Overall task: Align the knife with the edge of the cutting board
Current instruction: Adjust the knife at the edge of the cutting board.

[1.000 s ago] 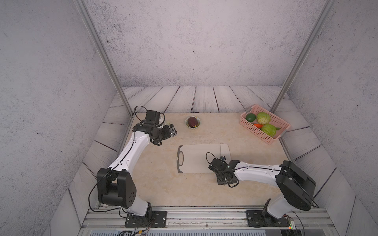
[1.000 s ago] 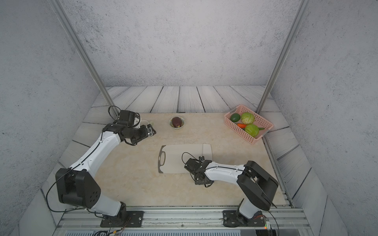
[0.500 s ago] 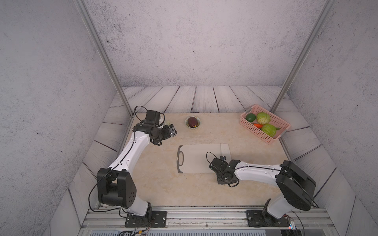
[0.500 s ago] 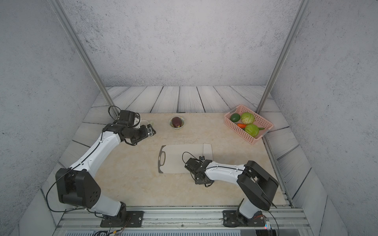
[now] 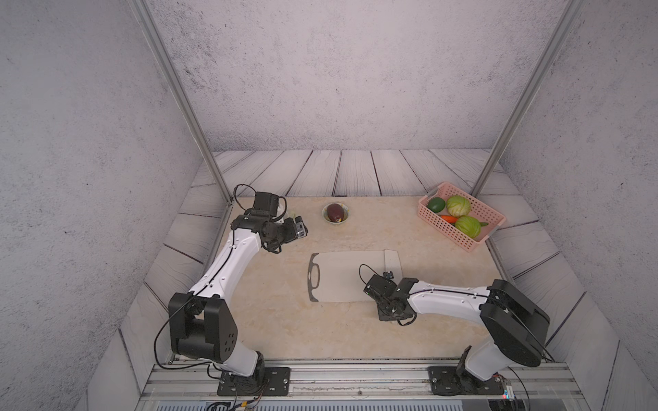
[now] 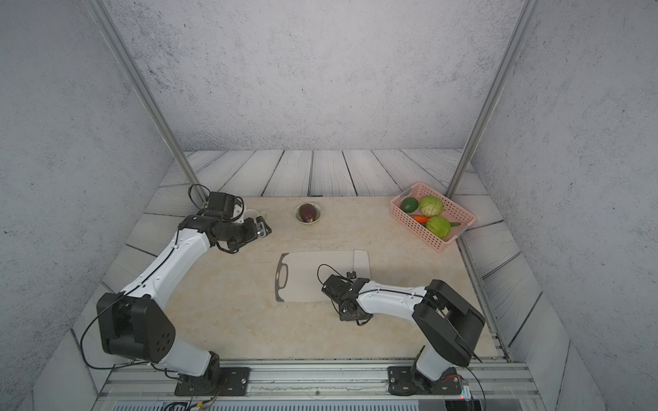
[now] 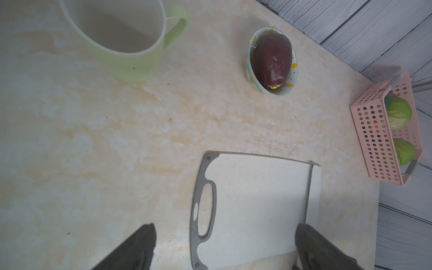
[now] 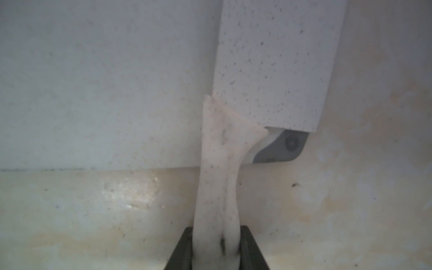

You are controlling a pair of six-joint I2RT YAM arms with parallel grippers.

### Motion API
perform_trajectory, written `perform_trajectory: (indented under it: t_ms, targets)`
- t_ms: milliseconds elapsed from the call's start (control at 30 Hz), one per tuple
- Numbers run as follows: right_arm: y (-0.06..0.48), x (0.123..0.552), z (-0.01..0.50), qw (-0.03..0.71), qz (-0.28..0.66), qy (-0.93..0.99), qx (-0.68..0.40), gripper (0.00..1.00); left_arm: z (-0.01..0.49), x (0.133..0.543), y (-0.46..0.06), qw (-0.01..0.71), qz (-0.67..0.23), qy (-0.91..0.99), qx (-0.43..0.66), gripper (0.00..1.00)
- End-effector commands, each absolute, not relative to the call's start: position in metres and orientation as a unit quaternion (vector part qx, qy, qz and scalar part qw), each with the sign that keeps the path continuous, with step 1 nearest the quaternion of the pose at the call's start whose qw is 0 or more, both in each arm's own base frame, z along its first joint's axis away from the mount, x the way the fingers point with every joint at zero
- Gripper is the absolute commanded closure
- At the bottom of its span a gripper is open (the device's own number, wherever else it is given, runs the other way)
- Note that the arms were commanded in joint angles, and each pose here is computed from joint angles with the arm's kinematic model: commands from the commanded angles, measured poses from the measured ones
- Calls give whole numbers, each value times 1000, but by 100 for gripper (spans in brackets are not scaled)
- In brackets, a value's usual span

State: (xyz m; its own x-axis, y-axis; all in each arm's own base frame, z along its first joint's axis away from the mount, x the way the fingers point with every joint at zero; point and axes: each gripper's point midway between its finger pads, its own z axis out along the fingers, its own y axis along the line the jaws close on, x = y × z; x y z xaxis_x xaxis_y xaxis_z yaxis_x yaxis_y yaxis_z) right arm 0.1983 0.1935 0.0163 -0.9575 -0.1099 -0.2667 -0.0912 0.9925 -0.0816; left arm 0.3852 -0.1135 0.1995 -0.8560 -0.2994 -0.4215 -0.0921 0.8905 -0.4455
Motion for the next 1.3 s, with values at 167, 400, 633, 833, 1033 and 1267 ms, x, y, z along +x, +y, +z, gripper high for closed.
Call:
perform_trajectory:
  t_ms: [167, 400, 633, 833, 1033, 1267]
  targets:
    - [201, 202, 20, 135, -21, 989, -51, 78, 199, 387, -113, 248, -203, 942, -98, 2]
    - [203, 203, 20, 135, -20, 989, -52, 78, 200, 387, -114, 248, -204, 942, -97, 2]
    - [206, 204, 21, 135, -17, 989, -54, 79, 199, 387, -113, 248, -203, 942, -98, 2]
    - [208, 205, 22, 136, -15, 989, -54, 81, 199, 387, -113, 247, -203, 942, -98, 2]
    - [209, 205, 21, 135, -14, 989, -56, 81, 199, 387, -113, 248, -203, 942, -98, 2]
    - [209, 205, 20, 134, -17, 989, -56, 81, 199, 387, -113, 248, -203, 942, -97, 2]
